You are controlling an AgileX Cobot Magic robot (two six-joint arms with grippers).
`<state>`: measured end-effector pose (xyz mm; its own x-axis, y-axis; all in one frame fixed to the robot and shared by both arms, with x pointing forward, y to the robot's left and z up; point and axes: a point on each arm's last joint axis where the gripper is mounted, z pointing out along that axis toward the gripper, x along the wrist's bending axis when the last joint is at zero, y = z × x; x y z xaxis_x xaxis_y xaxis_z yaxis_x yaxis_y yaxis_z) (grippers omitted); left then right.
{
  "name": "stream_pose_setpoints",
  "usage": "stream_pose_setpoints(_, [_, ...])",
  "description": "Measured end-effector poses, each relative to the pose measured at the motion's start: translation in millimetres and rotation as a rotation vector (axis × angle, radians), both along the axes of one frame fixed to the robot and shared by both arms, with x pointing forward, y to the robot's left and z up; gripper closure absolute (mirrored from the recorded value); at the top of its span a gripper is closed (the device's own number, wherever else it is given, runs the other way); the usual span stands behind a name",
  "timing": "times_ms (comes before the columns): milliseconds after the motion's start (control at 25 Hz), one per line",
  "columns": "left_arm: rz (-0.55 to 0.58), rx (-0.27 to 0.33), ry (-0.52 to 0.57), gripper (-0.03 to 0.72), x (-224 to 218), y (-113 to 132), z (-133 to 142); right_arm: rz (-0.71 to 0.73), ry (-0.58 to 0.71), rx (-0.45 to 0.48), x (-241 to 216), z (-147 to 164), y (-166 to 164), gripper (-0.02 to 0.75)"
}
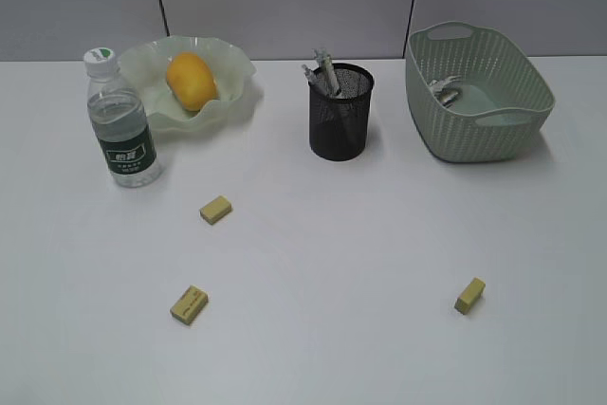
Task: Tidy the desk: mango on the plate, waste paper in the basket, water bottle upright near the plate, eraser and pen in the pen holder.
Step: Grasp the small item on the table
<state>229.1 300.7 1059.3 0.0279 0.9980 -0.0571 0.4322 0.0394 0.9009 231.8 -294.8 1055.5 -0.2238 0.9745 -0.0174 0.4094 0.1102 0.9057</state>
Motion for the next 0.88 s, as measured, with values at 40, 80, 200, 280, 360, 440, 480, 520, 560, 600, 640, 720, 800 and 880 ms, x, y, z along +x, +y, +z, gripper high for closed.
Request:
stream_pose_setpoints(40, [0.0,0.0,0.0,0.141,0.0,0.0,0.0,-0.026,0.0,0.0,0.1,0.0,0.2,0.434])
stream_pose_setpoints(80, [0.0,0.0,0.0,0.141,0.0,0.0,0.0,-0.058,0.0,0.0,0.3,0.0,0.4,0.435])
stream_pose_setpoints(200, [0.0,0.0,0.0,0.141,0.0,0.0,0.0,-0.126,0.0,0.0,0.7,0.0,0.8,0.436])
stream_pose_setpoints(280, [0.0,0.0,0.0,0.141,0.0,0.0,0.0,-0.14,0.0,0.0,0.8,0.0,0.9,0.436])
stream_pose_setpoints(360, [0.0,0.0,0.0,0.141,0.0,0.0,0.0,-0.14,0.0,0.0,0.8,0.0,0.9,0.437])
stream_pose_setpoints(440, [0.0,0.0,0.0,0.141,0.0,0.0,0.0,-0.14,0.0,0.0,0.8,0.0,0.9,0.437])
stream_pose_setpoints(480, [0.0,0.0,0.0,0.141,0.0,0.0,0.0,-0.14,0.0,0.0,0.8,0.0,0.9,0.437])
stream_pose_setpoints(520, [0.0,0.0,0.0,0.141,0.0,0.0,0.0,-0.14,0.0,0.0,0.8,0.0,0.9,0.437])
stream_pose_setpoints(560, [0.0,0.0,0.0,0.141,0.0,0.0,0.0,-0.14,0.0,0.0,0.8,0.0,0.9,0.437])
stream_pose_setpoints(600, [0.0,0.0,0.0,0.141,0.0,0.0,0.0,-0.14,0.0,0.0,0.8,0.0,0.9,0.437])
stream_pose_setpoints(640, [0.0,0.0,0.0,0.141,0.0,0.0,0.0,-0.14,0.0,0.0,0.8,0.0,0.9,0.437])
stream_pose_setpoints(720, [0.0,0.0,0.0,0.141,0.0,0.0,0.0,-0.14,0.0,0.0,0.8,0.0,0.9,0.437])
stream_pose_setpoints(800, [0.0,0.0,0.0,0.141,0.0,0.0,0.0,-0.14,0.0,0.0,0.8,0.0,0.9,0.437])
stream_pose_setpoints(880, [0.0,0.0,0.0,0.141,0.0,0.0,0.0,-0.14,0.0,0.0,0.8,0.0,0.9,0.437])
